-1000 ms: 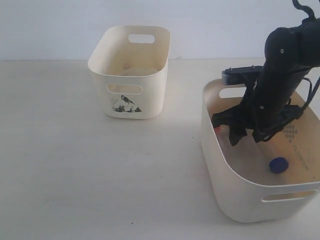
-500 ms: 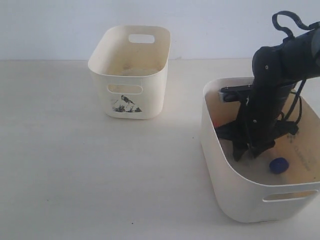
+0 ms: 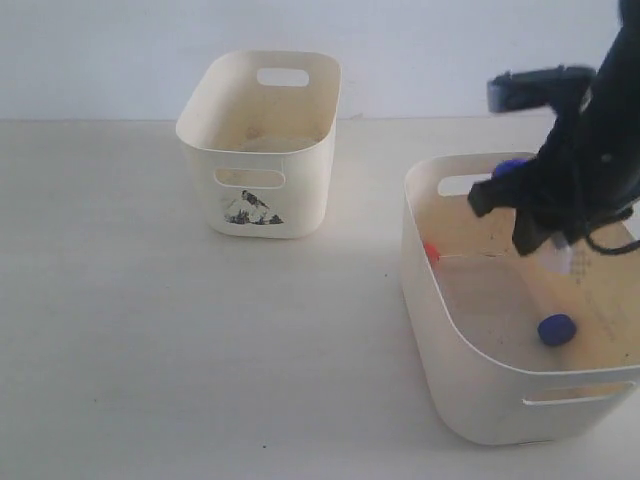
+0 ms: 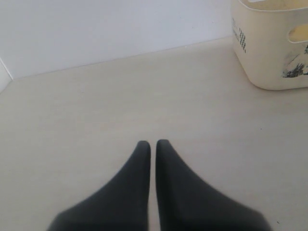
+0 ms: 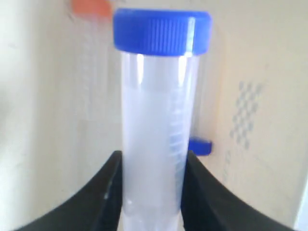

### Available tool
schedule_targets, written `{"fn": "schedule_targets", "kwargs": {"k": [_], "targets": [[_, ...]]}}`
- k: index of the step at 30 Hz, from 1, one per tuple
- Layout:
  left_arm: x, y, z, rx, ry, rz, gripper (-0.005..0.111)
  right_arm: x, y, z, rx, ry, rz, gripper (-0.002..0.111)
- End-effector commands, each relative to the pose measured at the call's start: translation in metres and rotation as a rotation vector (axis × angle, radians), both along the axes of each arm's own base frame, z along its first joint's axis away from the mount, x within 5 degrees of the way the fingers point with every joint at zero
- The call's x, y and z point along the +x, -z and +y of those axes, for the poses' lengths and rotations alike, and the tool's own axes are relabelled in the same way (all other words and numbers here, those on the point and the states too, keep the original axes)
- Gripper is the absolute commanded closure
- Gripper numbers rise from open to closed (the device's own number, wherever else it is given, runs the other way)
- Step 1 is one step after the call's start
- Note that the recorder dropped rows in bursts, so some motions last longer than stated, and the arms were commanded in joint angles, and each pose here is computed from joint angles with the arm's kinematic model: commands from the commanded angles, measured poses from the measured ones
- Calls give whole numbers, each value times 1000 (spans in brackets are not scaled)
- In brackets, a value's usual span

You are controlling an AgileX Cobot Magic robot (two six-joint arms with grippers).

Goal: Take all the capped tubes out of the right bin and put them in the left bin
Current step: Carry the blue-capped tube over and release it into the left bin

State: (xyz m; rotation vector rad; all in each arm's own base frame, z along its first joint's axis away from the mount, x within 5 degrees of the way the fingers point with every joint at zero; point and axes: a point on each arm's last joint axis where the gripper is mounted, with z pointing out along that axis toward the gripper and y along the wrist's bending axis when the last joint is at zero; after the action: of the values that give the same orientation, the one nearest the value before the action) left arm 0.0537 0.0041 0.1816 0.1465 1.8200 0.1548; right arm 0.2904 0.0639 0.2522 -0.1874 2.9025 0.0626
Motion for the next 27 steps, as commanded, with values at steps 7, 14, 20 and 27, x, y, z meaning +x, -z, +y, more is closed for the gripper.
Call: {"fn": "schedule_targets", "kwargs": {"k": [7,14,20,27], "targets": [[0,-1,0,-13,0,-7,102,9,-86,31,475,-141,-720,108],[0,-1,0,-13,0,-7,102,54,-72,55,643,-240,-720,108],[0,-1,0,-13,0,-7,102,95,-57,89,685,-289,-694,108],[0,-1,0,-13,0,-7,102,124,-47,124,646,-330,-752,86]]}}
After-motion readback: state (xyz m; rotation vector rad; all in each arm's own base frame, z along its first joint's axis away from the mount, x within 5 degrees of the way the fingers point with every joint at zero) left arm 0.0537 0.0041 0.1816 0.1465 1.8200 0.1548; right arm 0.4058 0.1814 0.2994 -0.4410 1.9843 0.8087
